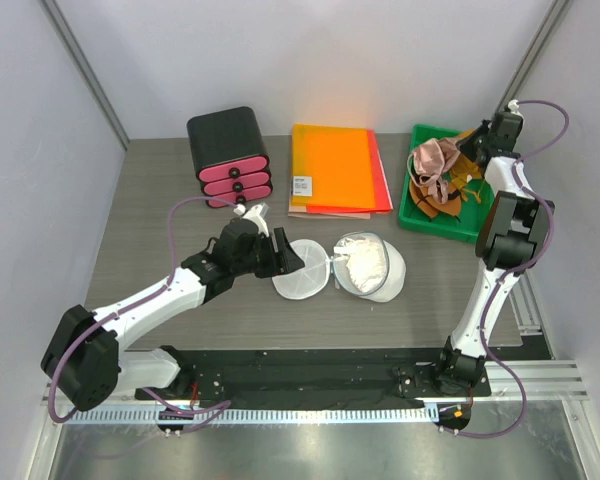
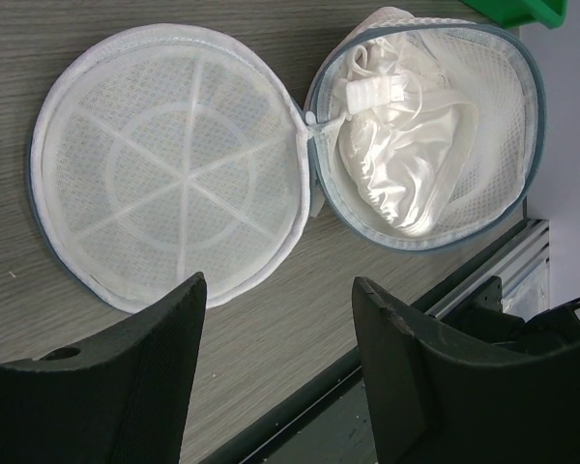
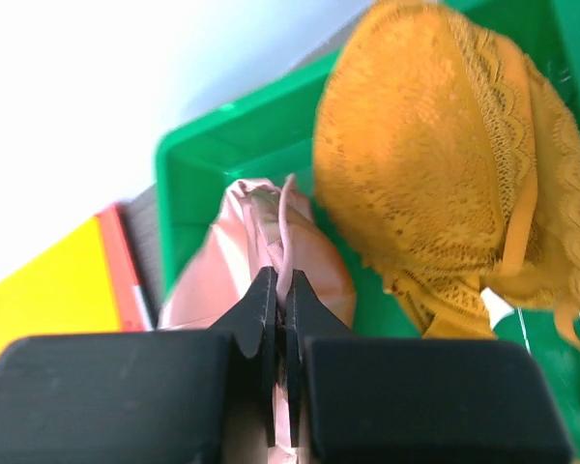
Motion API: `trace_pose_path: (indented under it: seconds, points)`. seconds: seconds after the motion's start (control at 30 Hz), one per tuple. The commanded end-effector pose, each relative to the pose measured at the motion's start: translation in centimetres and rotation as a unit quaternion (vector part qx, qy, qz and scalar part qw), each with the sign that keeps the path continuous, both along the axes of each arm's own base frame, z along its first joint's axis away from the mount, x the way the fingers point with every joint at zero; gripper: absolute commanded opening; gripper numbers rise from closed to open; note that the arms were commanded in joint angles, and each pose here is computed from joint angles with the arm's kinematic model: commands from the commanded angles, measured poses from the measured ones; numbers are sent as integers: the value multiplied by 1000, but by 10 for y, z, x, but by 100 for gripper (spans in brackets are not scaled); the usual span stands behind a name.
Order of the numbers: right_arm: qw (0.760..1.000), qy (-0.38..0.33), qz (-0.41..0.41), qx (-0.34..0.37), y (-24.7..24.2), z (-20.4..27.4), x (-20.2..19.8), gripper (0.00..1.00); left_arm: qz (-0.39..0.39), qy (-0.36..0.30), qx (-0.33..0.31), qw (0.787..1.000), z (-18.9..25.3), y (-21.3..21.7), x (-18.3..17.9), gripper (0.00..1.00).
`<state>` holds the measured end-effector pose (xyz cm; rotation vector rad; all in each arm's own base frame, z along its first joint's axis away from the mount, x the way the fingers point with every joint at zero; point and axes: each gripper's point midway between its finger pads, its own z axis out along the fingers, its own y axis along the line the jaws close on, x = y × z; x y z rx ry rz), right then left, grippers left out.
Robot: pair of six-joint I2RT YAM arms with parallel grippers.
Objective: Place the bra in the laundry bag and zip it closed
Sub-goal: Pick up the bra from the bin.
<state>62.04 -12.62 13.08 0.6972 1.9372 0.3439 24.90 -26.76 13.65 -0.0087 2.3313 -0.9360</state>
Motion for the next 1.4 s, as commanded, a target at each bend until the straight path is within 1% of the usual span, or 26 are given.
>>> trace_pose_path:
  seconds: [0.0, 0.03, 0.2, 0.27, 0.33, 0.43, 0.47, 0.53, 0.57, 0.6, 0.67, 0.7, 0.73, 0.77, 0.8, 0.83, 0.87, 0.9, 0.97, 1.03, 1.1, 1.13, 1.2, 1.23, 1.33, 1.37]
  points:
    - [994, -86, -35, -52, -3, 128, -17, 1, -15, -37, -32, 999, 29, -12, 6, 63]
    - [994, -79, -45, -58, -4, 134, -22, 1, -15, -35, -32, 999, 29, -11, 5, 62]
    - [987, -102, -78, -95, 3, 206, -48, 1, -25, -34, -45, 998, 36, -15, 2, 63]
    - [984, -88, -101, -120, 5, 225, -67, 1, -36, -29, -57, 997, 41, -19, -2, 63]
    - [981, -93, -112, -126, 9, 252, -88, 1, -36, -29, -66, 997, 46, -19, -5, 63]
    - [978, -98, -119, -143, 24, 274, -111, 1, -33, -34, -68, 997, 53, -14, -9, 63]
    - [975, -112, -116, -155, 32, 292, -124, 1, -28, -35, -67, 997, 55, -12, -9, 63]
    - [973, -109, -106, -173, 56, 301, -137, 1, -5, -41, -62, 997, 62, -4, -6, 64]
    - [970, -122, -100, -183, 64, 318, -149, 1, 4, -39, -59, 997, 64, -2, -6, 65]
    - [970, -120, -95, -190, 76, 321, -157, 1, 20, -33, -46, 998, 60, 5, -5, 66]
    - [969, -139, -81, -190, 94, 339, -176, 1, 34, -39, -44, 998, 70, 11, -3, 67]
    - [969, -149, -61, -186, 110, 346, -183, 1, 49, -38, -31, 998, 69, 18, -2, 68]
    - [969, -157, -52, -183, 118, 351, -190, 1, 60, -47, -34, 996, 79, 24, -1, 68]
    - [970, -161, -38, -177, 127, 353, -195, 1, 74, -41, -20, 996, 75, 32, -2, 68]
    - [970, -181, -22, -160, 136, 365, -206, 1, 89, -43, -16, 995, 78, 39, -1, 68]
    - [971, -191, 30, -142, 162, 367, -211, 1, 133, -66, -12, 989, 91, 57, 7, 69]
    - [970, -196, 49, -132, 172, 370, -220, 1, 161, -58, -1, 985, 90, 69, 5, 70]
    - [968, -204, 101, -109, 201, 371, -226, 1, 204, -76, 11, 976, 98, 87, 11, 70]
    - [964, -206, 147, -86, 227, 368, -237, 1, 229, -106, 1, 968, 118, 105, 5, 71]
    - [951, -204, 224, -54, 270, 362, -255, 1, 249, -135, 2, 959, 136, 123, -1, 71]
    - [940, -209, 267, -33, 300, 360, -269, 1, 267, -152, -2, 951, 153, 136, -6, 70]
    - [930, -198, 309, -21, 330, 348, -281, 1, 284, -163, -2, 945, 160, 146, -8, 70]
    - [919, -199, 342, -10, 358, 343, -292, 1, 302, -177, -10, 937, 175, 164, -21, 70]
    - [906, -190, 378, -1, 389, 333, -306, 1, 318, -183, -6, 930, 178, 174, -26, 70]
    - [889, -187, 418, 9, 433, 319, -319, 1, 344, -204, -31, 916, 197, 198, -44, 69]
    - [875, -195, 444, 20, 456, 321, -335, 1, 355, -213, -37, 910, 201, 205, -49, 69]
